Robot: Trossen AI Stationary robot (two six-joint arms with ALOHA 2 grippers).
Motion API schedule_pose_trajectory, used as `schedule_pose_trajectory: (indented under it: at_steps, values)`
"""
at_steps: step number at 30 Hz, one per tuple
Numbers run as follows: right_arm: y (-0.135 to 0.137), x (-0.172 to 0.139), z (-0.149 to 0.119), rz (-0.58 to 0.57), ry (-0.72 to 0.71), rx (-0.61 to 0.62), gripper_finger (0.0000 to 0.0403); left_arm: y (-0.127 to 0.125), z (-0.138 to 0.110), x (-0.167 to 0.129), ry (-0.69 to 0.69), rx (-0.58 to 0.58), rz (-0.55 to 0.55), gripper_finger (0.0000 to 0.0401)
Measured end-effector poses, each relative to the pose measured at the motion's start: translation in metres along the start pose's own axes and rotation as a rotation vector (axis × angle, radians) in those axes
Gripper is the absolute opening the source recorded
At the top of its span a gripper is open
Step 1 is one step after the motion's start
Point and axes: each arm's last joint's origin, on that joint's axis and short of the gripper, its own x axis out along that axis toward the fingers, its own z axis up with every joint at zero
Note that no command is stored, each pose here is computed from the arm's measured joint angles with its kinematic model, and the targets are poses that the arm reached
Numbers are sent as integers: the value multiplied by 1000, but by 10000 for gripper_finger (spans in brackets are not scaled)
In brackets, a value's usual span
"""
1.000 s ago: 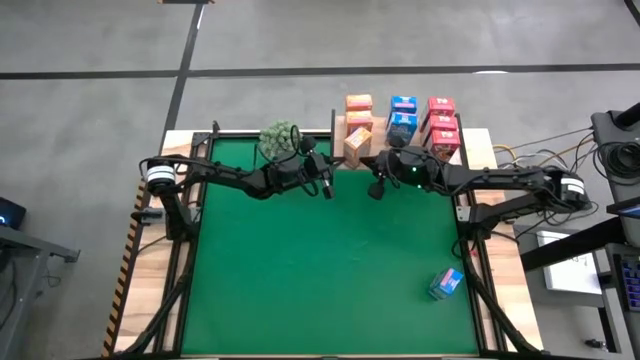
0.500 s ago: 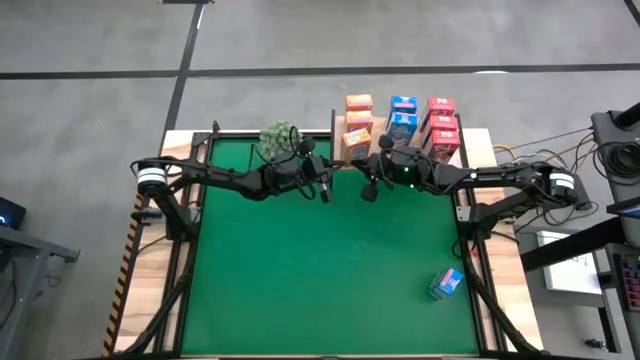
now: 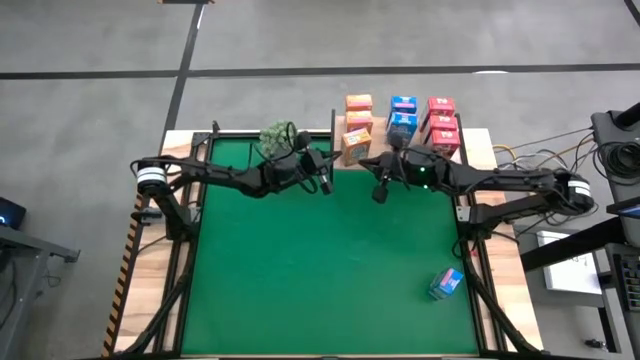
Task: Stack cereal on shelf
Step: Put the orange cereal box on the shelf
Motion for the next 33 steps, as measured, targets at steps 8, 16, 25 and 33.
schedule_pose_trajectory:
  at_steps: [8, 16, 25, 33]
  values:
    - [-3, -13, 5, -3, -12, 28, 9, 10, 5, 5, -28, -4, 9, 0]
    - [-6, -18, 9, -73, -16, 31, 9, 8, 4, 12, -37, -7, -5, 0]
    - [-13, -30, 15, -217, -28, 39, 9, 14, 4, 13, -30, -8, 35, 0]
    - [-17, -32, 12, -369, 35, 19, 9, 14, 4, 13, -32, -9, 36, 0]
